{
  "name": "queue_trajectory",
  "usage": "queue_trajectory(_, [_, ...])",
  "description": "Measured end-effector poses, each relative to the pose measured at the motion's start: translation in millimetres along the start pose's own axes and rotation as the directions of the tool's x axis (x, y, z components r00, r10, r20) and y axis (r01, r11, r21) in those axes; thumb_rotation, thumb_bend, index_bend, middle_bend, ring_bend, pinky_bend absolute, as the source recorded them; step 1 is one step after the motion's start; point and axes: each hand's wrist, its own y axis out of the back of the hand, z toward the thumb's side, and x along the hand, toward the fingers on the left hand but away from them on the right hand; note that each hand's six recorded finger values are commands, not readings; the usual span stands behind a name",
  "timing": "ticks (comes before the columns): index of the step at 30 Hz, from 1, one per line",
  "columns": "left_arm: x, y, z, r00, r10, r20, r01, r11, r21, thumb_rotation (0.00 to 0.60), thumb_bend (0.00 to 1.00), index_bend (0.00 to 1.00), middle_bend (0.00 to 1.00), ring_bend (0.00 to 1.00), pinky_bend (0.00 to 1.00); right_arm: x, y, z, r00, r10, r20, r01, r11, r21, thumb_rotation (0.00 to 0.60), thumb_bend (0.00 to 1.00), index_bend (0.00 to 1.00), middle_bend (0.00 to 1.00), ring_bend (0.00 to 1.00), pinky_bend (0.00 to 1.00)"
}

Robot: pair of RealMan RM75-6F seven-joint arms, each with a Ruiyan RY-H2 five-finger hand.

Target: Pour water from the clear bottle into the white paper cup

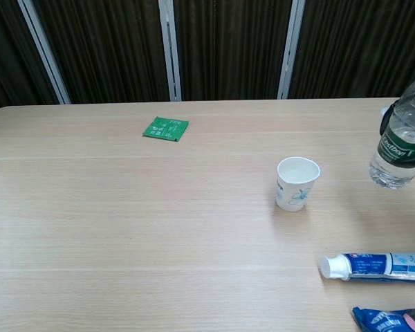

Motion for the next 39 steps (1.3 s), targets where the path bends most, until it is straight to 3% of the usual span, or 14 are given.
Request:
queue_trajectory(7, [0, -1, 0, 1.000, -0.004, 0.000, 0.004, 1.000, 0.003, 0.600, 0.00, 0.00, 0.00, 0.00, 0.00, -6, -5, -7, 1.000, -0.003, 0.016, 0.000, 0.983, 0.183, 0.600, 0.47, 0.49, 0.60, 0.44, 0.33])
queue_trajectory(15, [1, -2, 0, 1.000, -0.009, -0.001, 0.009, 1.000, 0.005, 0.600, 0.00, 0.00, 0.00, 0.00, 0.00, -21, -12, -6, 0.999, -0.017, 0.034, 0.002, 0.922, 0.387, 0.600, 0.49, 0.51, 0.62, 0.46, 0.34])
queue_trajectory(26, [3, -3, -1, 1.000, -0.013, -0.006, 0.013, 1.000, 0.004, 0.600, 0.00, 0.00, 0.00, 0.00, 0.00, -43, -18, 1, 0.995, -0.029, 0.094, -0.023, 0.858, 0.513, 0.600, 0.53, 0.52, 0.63, 0.47, 0.35])
queue_trajectory(34, [3, -3, -2, 1.000, -0.013, -0.011, 0.013, 1.000, 0.004, 0.600, 0.00, 0.00, 0.00, 0.00, 0.00, -54, -23, 7, 0.991, -0.031, 0.134, -0.062, 0.770, 0.635, 0.600, 0.56, 0.53, 0.64, 0.48, 0.36])
queue_trajectory(39, [4, -3, -2, 1.000, -0.016, -0.011, 0.016, 1.000, 0.005, 0.600, 0.00, 0.00, 0.00, 0.00, 0.00, -64, -27, 12, 0.985, -0.046, 0.166, -0.078, 0.742, 0.666, 0.600, 0.56, 0.53, 0.64, 0.48, 0.36])
